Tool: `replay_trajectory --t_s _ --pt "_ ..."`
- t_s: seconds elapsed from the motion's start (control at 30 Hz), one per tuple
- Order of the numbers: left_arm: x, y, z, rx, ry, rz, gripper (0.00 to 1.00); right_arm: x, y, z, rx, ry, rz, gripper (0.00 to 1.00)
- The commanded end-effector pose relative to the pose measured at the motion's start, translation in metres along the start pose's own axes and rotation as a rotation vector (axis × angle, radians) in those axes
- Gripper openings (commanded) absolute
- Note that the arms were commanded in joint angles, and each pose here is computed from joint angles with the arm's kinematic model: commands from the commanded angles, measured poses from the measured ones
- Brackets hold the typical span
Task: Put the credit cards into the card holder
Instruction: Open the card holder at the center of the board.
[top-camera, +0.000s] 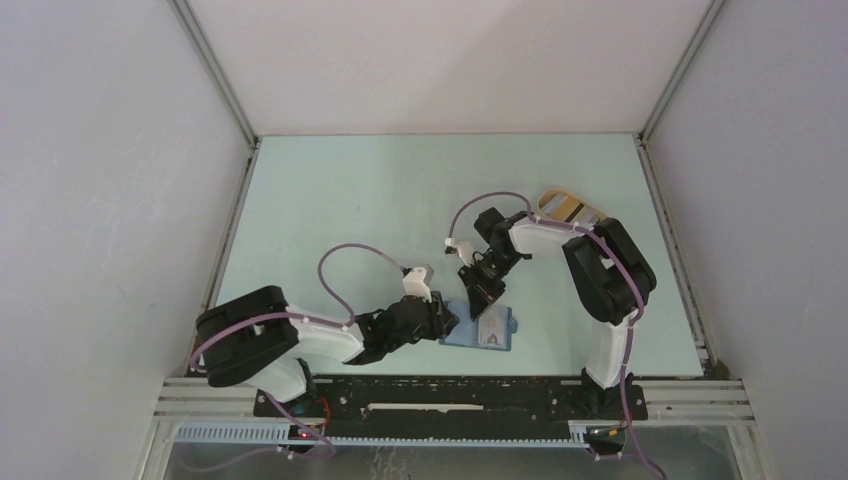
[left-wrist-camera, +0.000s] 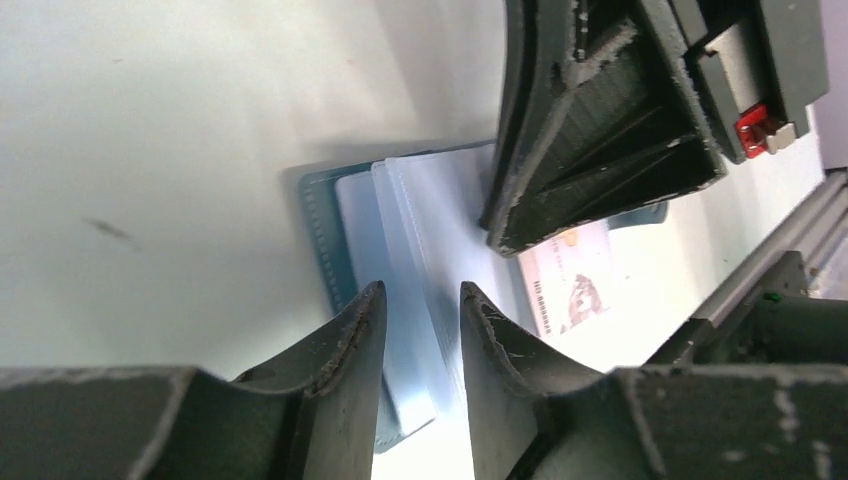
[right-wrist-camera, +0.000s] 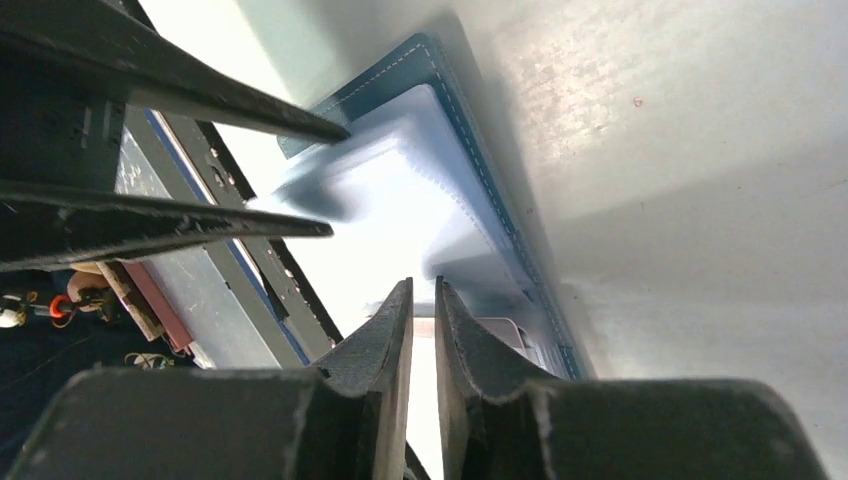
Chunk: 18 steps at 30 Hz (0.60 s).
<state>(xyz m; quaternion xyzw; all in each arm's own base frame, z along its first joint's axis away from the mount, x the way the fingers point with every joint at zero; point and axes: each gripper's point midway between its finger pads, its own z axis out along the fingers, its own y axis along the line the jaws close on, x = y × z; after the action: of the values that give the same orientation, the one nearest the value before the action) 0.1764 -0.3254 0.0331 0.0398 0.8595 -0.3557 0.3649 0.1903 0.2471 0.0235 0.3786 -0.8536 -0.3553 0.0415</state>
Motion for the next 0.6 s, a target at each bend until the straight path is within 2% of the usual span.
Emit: replay_trajectory --t_s 0.0,0.13,0.3,0.4,0.57 --pt "-0.009 0.025 -0.013 -0.159 -0.012 0.032 0.38 -0.005 -0.004 0.001 0.043 0.011 -0.026 0.23" --pt "-0.023 0.020 -0.028 -0.156 -0.046 0.093 0.39 -0.005 -0.001 0.002 0.043 0.016 -0.042 0.24" --pt "-0.025 -0.037 -0.036 0.113 -0.035 0.178 0.42 -0.008 0.008 -0.002 0.034 0.003 -0.073 0.25" --pt "-0.017 -0.060 -0.031 0.217 -0.009 0.214 0.41 -0.010 0.013 -0.008 0.028 -0.014 -0.094 0.25" --pt "-0.002 -0.066 -0.017 0.239 0.031 0.242 0.40 -0.012 0.017 -0.016 0.030 -0.033 -0.121 0.26"
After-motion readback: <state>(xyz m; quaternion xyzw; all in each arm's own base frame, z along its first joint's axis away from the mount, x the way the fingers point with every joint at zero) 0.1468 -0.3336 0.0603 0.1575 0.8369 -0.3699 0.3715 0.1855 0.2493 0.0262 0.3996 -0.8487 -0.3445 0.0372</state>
